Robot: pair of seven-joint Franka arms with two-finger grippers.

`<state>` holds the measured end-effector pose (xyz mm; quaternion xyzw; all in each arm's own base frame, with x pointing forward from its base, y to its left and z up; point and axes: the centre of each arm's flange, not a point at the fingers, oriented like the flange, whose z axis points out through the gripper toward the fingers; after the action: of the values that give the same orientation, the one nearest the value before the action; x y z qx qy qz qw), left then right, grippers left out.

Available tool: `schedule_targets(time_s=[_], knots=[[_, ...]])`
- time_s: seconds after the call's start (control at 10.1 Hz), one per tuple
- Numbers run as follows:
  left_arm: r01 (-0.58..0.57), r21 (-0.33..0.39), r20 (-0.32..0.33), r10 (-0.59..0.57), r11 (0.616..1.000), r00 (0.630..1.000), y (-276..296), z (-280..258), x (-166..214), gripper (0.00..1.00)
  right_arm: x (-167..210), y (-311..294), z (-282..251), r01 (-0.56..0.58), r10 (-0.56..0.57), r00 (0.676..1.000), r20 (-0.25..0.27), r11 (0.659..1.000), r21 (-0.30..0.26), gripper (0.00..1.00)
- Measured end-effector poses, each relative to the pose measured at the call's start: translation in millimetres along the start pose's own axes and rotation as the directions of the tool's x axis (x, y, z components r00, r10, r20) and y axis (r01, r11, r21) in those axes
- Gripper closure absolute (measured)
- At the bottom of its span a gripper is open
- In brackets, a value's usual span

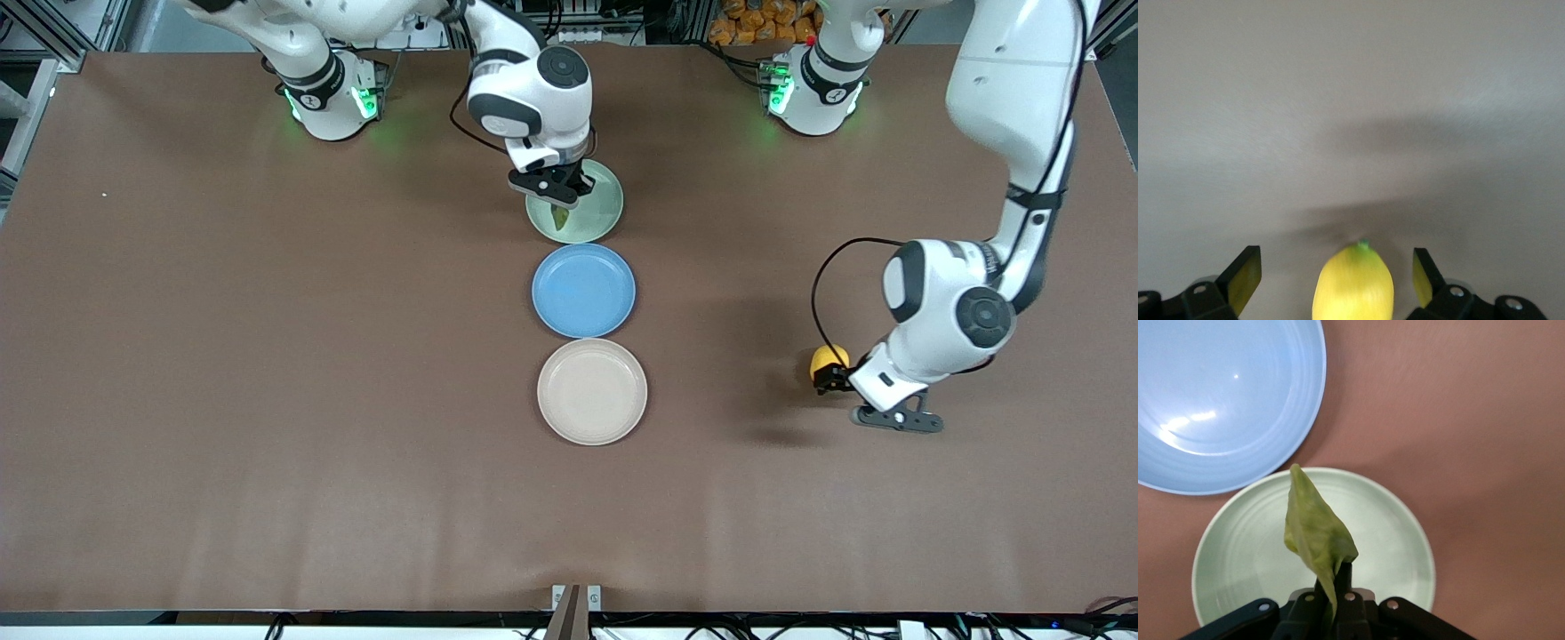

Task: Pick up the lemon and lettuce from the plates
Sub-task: 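Lower the lemon onto the table while the right gripper grasps the lettuce, then open the left gripper and withdraw while the right gripper lifts the lettuce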

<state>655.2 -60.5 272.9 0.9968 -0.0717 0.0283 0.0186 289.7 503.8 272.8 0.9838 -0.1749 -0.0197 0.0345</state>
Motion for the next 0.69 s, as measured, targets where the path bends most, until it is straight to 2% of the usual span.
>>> schedule_targets(time_s=[0.3, 0.49, 0.69], knots=[[0.032, 0.009, 0.011, -0.032, 0.999, 0.999, -24, -114, 26, 0.00, 57, 24, -57, 0.035, -0.035, 0.999, 0.004, 0.999, 0.000, 0.95], [0.061, 0.015, -0.035, -0.060, 0.998, 0.998, -45, -187, 32, 0.00, 106, 49, -78, 0.059, -0.059, 0.998, 0.010, 0.998, -0.008, 0.95], [0.072, 0.020, -0.057, -0.070, 0.997, 0.996, -50, -240, 22, 0.00, 162, 82, -90, 0.104, -0.104, 0.994, 0.021, 0.994, -0.029, 0.95]])
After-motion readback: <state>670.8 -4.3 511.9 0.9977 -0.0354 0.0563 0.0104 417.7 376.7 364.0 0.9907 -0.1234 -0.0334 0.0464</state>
